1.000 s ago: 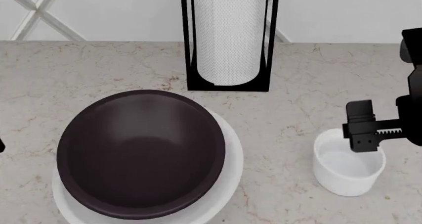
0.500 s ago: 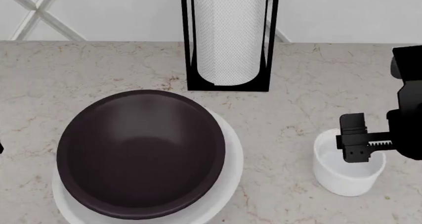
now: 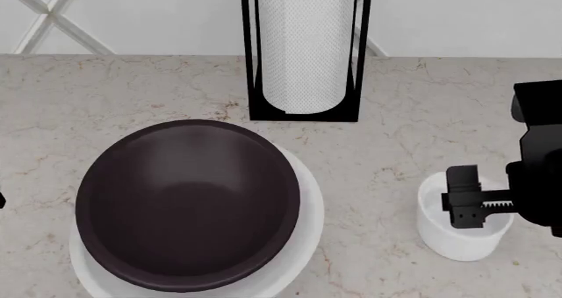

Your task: Stack the bowls from largest to smallest.

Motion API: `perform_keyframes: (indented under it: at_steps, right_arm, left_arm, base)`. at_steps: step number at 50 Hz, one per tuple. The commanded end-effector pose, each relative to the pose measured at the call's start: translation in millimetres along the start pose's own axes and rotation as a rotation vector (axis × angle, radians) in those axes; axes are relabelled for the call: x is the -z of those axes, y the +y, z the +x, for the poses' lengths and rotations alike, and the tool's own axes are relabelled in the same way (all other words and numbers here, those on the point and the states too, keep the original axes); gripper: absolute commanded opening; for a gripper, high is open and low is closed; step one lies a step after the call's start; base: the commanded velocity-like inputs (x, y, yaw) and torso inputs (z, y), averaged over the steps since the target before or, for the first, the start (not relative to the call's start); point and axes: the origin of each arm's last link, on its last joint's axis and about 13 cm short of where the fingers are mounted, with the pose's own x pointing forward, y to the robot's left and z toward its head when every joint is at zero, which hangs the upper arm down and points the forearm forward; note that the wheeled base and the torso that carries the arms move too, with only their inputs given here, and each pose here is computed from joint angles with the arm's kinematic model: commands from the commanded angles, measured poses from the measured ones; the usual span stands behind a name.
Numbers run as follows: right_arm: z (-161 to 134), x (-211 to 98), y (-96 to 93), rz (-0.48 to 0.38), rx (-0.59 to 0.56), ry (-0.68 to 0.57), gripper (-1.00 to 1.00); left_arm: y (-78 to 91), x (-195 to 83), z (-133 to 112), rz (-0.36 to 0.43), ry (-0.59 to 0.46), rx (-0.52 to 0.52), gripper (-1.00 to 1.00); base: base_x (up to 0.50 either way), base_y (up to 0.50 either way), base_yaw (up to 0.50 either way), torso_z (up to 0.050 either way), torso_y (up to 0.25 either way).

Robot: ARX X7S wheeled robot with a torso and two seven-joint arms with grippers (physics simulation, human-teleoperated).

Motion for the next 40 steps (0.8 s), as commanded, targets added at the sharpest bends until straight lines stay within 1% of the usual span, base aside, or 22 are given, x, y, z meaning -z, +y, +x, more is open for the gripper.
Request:
perform_keyframes:
  at_steps: [1,21,22,40]
  right_arm:
    - [9.4,4.3,1.0,0.006,-0.010,0.008,1.00]
    - [16.8,7.6,1.9,0.004,-0.017,0.019,1.00]
    - [16.4,7.3,1.8,0.000,-0.014,0.018,-1.00]
    - [12.9,7.3,1.1,-0.007,-0.014,0.016,-1.00]
  left_arm:
    - [0.7,0.6,0.3,0.004,0.001,-0.003,1.00]
    - [0.0,0.7,-0.1,0.008,0.004,-0.007,1.00]
    - [0.1,0.9,0.1,0.006,0.004,-0.007,1.00]
    - [3.5,4.1,1.5,0.004,0.005,-0.014,1.00]
  base:
    - [0.00,0.00,0.00,0.000,0.000]
    - [0.00,0.00,0.00,0.000,0.000]
    - [0.00,0.00,0.00,0.000,0.000]
    - [0.00,0.00,0.00,0.000,0.000]
